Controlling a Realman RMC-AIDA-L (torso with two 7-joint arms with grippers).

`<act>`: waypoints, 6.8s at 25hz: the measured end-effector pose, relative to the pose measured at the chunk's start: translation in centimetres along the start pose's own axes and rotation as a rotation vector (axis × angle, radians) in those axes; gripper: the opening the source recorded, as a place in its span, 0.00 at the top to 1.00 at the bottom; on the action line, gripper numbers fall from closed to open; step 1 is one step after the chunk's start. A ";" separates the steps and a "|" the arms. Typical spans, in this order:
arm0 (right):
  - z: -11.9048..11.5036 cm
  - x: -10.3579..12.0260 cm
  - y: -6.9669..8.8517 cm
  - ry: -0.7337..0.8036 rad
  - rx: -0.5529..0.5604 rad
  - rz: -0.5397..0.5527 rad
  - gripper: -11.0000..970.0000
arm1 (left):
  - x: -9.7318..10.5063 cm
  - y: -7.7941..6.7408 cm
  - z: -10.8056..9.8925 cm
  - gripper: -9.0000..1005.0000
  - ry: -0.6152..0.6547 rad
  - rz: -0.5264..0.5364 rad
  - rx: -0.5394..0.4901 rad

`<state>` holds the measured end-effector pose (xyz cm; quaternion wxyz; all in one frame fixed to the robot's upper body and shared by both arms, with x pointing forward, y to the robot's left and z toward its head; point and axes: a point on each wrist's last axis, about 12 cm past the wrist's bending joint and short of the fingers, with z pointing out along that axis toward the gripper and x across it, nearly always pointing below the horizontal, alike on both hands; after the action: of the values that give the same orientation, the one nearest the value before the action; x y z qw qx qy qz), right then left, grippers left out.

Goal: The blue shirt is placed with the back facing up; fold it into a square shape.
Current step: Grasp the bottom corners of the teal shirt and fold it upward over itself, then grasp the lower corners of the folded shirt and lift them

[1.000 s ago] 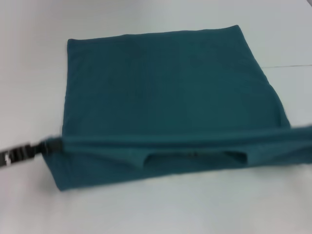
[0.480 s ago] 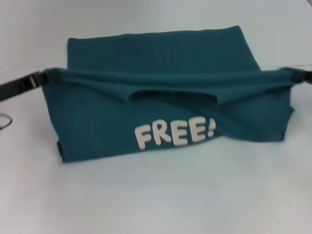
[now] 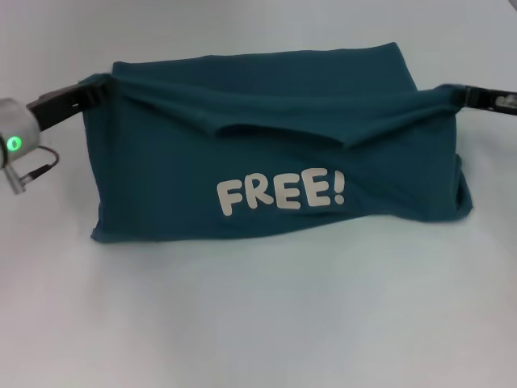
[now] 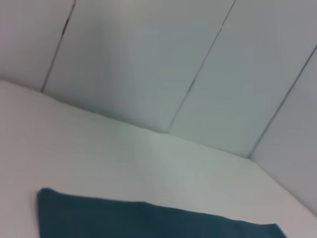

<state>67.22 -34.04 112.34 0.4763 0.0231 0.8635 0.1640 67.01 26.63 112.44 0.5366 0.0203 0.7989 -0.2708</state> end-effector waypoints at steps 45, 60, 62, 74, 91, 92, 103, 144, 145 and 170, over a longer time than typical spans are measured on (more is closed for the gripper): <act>1.8 -0.1 1.7 -0.091 0.077 -0.086 0.57 | 1.2 -0.9 2.0 0.54 -0.055 0.040 -0.130; -2.3 0.8 -1.4 0.105 -0.120 0.041 0.23 | 2.8 2.7 -3.3 0.16 -0.026 -0.009 -0.048; -3.5 1.5 -1.8 0.135 -0.161 0.054 0.23 | 3.0 2.9 -4.6 0.15 -0.019 -0.007 -0.005; -6.6 3.3 -2.8 0.216 -0.261 0.110 0.23 | 5.8 3.7 -7.4 0.12 0.116 0.060 0.032; -6.5 4.0 -2.3 0.241 -0.281 0.172 0.23 | 8.6 2.4 -5.2 0.13 0.317 0.333 -0.029; -6.5 4.1 -2.3 0.242 -0.282 0.174 0.23 | 8.7 2.3 -5.1 0.13 0.322 0.342 -0.033; -6.3 4.3 -2.3 0.242 -0.274 0.180 0.23 | 9.2 1.9 -4.5 0.13 0.339 0.376 -0.052; -6.6 5.3 -2.9 0.241 -0.252 0.193 0.24 | 9.4 0.7 -3.7 0.83 0.363 0.425 -0.030; -6.6 5.3 -2.9 0.240 -0.249 0.192 0.24 | 9.4 0.7 -3.7 0.85 0.363 0.425 -0.030; -6.0 5.3 -3.7 0.265 -0.146 0.095 0.24 | 7.7 1.2 -5.0 0.92 0.345 0.349 0.026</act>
<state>59.79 -38.08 109.88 0.3503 0.0077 0.9025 0.2503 59.86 27.94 106.66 0.4307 0.2110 0.8595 -0.1767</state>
